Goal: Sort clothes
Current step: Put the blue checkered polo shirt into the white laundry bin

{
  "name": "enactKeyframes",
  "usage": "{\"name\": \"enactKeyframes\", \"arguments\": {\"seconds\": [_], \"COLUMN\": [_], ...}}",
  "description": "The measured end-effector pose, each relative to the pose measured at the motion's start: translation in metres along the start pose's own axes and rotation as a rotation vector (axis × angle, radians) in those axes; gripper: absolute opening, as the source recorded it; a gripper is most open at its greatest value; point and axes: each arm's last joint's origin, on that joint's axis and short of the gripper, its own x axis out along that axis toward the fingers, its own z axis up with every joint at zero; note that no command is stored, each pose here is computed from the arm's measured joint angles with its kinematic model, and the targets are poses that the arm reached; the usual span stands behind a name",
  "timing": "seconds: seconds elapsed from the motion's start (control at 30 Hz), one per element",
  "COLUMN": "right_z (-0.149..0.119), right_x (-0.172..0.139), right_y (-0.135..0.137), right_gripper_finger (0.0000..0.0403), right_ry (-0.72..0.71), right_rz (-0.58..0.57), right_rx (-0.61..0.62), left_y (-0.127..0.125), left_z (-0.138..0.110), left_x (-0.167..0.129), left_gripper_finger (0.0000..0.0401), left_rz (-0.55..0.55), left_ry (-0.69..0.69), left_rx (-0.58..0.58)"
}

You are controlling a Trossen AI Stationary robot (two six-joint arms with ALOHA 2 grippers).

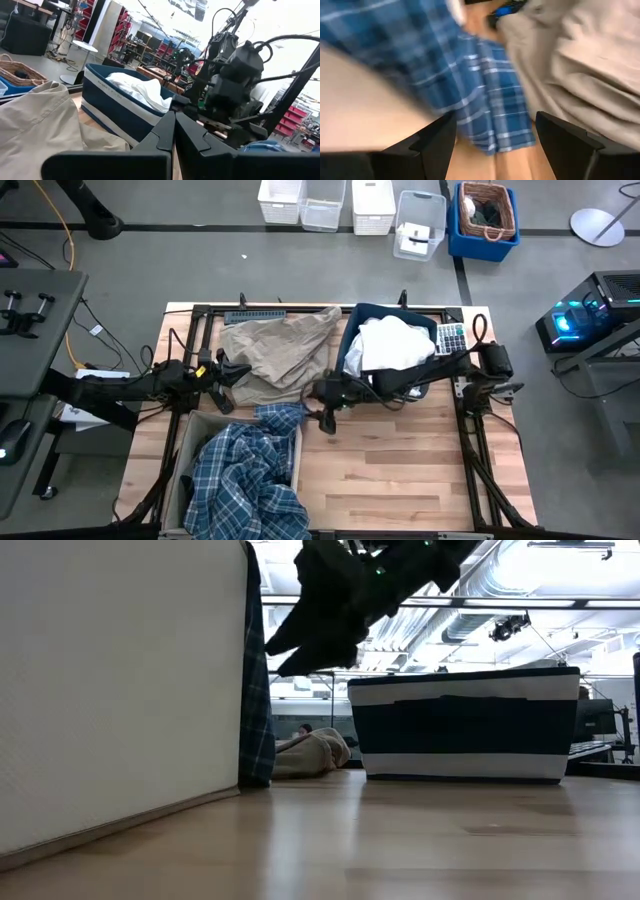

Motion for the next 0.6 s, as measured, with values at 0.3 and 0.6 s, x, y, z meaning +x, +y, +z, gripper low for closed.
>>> {"name": "enactKeyframes", "arguments": {"seconds": [0.3,0.6], "right_z": [-0.001,-0.003], "right_x": [0.000,0.011], "right_y": [0.004,-0.003], "right_gripper_finger": [0.0268,0.0268], "right_ry": [0.017,-0.019], "right_rz": [0.160,0.176], "right_rx": [-0.174,-0.253], "left_y": [0.000,0.000], "left_z": [0.000,0.000], "left_x": [0.000,0.000], "left_gripper_finger": [0.0000,0.0000], "left_rz": [0.000,0.000], "left_ry": [0.000,0.002], "left_rx": [0.000,0.000]}}
